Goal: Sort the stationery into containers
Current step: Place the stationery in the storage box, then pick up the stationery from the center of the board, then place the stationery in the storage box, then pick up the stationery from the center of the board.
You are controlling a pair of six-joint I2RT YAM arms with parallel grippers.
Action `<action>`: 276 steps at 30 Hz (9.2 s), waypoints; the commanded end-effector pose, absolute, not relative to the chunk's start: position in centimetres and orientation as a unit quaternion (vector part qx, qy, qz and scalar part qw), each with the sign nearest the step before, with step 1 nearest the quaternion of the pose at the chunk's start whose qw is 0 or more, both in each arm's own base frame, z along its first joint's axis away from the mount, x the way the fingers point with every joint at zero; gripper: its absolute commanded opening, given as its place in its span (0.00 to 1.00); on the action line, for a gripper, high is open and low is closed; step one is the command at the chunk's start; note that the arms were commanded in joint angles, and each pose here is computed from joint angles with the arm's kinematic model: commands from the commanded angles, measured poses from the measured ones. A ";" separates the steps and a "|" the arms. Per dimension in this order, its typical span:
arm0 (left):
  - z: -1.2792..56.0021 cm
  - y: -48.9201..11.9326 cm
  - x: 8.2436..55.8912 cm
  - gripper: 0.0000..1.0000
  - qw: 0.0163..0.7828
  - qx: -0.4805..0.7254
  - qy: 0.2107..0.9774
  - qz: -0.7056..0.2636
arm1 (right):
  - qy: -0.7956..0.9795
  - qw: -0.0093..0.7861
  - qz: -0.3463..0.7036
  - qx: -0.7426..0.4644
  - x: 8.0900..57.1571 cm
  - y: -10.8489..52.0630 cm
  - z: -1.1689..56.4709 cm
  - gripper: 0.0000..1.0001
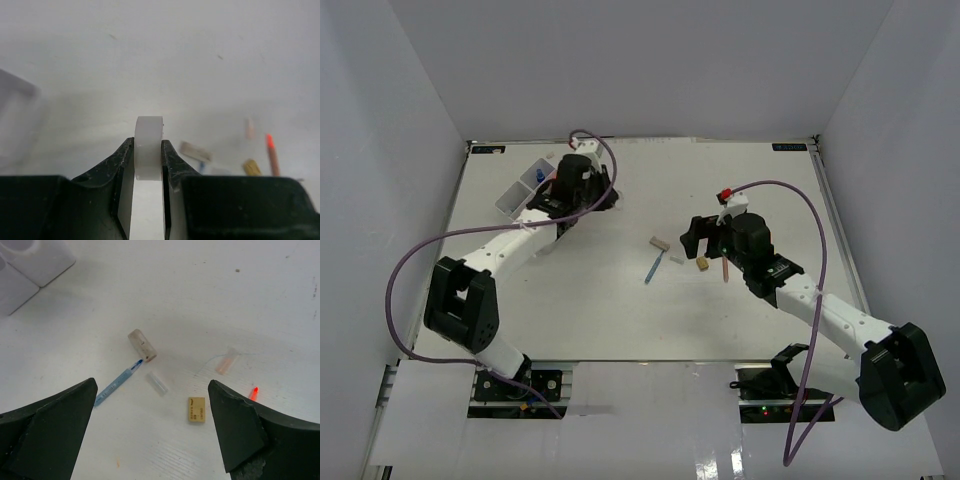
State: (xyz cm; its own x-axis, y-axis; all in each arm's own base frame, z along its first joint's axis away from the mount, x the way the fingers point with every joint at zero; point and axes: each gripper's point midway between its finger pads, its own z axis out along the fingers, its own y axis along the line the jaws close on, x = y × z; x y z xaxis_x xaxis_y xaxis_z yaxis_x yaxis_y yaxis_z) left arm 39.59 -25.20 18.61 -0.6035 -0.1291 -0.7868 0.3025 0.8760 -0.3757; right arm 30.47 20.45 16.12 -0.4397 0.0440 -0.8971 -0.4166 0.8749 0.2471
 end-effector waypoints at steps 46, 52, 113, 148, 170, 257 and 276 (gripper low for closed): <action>19.3 -7.9 46.1 0.72 0.482 -0.003 0.875 -0.043 | 0.878 0.423 0.100 -0.199 30.2 17.9 8.3 0.88; 25.7 -8.4 42.4 0.91 0.537 -0.016 0.838 -0.092 | 0.901 0.380 0.078 -0.196 30.0 17.5 5.9 0.78; 25.3 -28.8 28.4 0.64 0.348 0.089 0.815 -0.455 | 0.629 0.628 0.281 -0.363 25.3 32.6 24.9 0.18; 19.3 -3.8 36.7 0.13 0.454 -0.134 0.880 -0.036 | 0.734 0.591 0.160 -0.293 27.2 25.7 18.0 0.90; 14.1 -2.3 39.2 0.49 0.422 -0.154 0.890 -0.073 | 0.757 0.559 0.138 -0.309 27.7 25.3 15.0 0.91; 24.1 -18.7 27.7 0.63 0.383 -0.007 0.823 -0.420 | 0.619 0.599 0.268 -0.432 25.5 40.7 24.2 0.08; 23.8 -19.5 28.6 0.45 0.374 -0.005 0.824 -0.425 | 0.613 0.603 0.284 -0.424 25.1 40.9 24.6 0.08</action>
